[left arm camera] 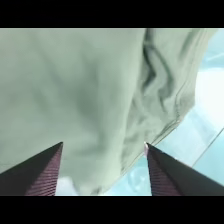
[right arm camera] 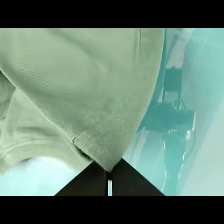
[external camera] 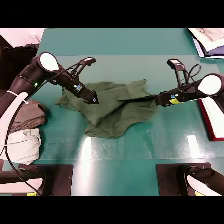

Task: Fold the shirts.

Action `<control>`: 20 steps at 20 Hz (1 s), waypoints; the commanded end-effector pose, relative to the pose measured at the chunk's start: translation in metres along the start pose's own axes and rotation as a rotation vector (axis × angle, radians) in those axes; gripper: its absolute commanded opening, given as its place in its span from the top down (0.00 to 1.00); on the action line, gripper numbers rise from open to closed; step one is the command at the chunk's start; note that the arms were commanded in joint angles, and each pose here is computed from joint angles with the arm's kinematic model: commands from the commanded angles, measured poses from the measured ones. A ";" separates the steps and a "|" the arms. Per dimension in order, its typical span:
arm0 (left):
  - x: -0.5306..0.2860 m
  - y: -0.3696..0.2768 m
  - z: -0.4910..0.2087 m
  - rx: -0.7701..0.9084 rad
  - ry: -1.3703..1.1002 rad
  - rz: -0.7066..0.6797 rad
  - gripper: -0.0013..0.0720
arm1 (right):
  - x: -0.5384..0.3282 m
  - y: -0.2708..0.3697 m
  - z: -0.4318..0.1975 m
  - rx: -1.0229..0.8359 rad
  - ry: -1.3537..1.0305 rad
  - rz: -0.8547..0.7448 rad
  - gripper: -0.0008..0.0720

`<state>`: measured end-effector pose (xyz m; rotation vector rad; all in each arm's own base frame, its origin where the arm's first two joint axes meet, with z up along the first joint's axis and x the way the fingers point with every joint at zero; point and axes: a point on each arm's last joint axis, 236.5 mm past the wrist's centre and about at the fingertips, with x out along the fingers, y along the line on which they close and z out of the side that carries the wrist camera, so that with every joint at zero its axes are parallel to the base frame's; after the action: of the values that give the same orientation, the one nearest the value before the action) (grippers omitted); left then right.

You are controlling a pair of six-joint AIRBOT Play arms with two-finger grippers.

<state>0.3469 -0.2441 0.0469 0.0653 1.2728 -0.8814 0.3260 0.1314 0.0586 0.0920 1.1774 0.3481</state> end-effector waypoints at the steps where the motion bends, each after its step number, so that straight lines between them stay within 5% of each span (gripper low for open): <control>1: 0.002 0.009 -0.019 -0.024 0.084 0.017 0.17 | -0.012 -0.002 -0.001 -0.009 -0.028 -0.010 0.96; 8: 0.054 -0.022 -0.064 0.014 0.224 -0.021 0.17 | -0.013 -0.001 -0.001 -0.010 -0.030 -0.009 0.96; 13: 0.066 -0.001 -0.073 -0.006 0.242 0.108 0.17 | -0.013 -0.001 -0.002 -0.009 -0.026 -0.009 0.96; 14: 0.065 -0.001 -0.074 -0.016 0.245 0.113 0.30 | -0.013 -0.001 -0.003 -0.009 -0.022 -0.009 0.96; 15: 0.064 -0.002 -0.075 -0.006 0.253 0.109 0.76 | -0.013 -0.001 -0.003 -0.009 -0.022 -0.009 0.96; 16: 0.061 -0.004 -0.074 0.011 0.249 0.106 0.92 | -0.013 -0.001 -0.003 -0.009 -0.022 -0.009 0.96; 20: 0.012 -0.011 -0.046 0.094 0.142 0.180 0.95 | -0.014 -0.005 -0.007 -0.010 -0.007 -0.020 0.96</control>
<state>0.2953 -0.2430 -0.0023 0.2645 1.4131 -0.8130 0.3187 0.1246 0.0685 0.0793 1.1569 0.3409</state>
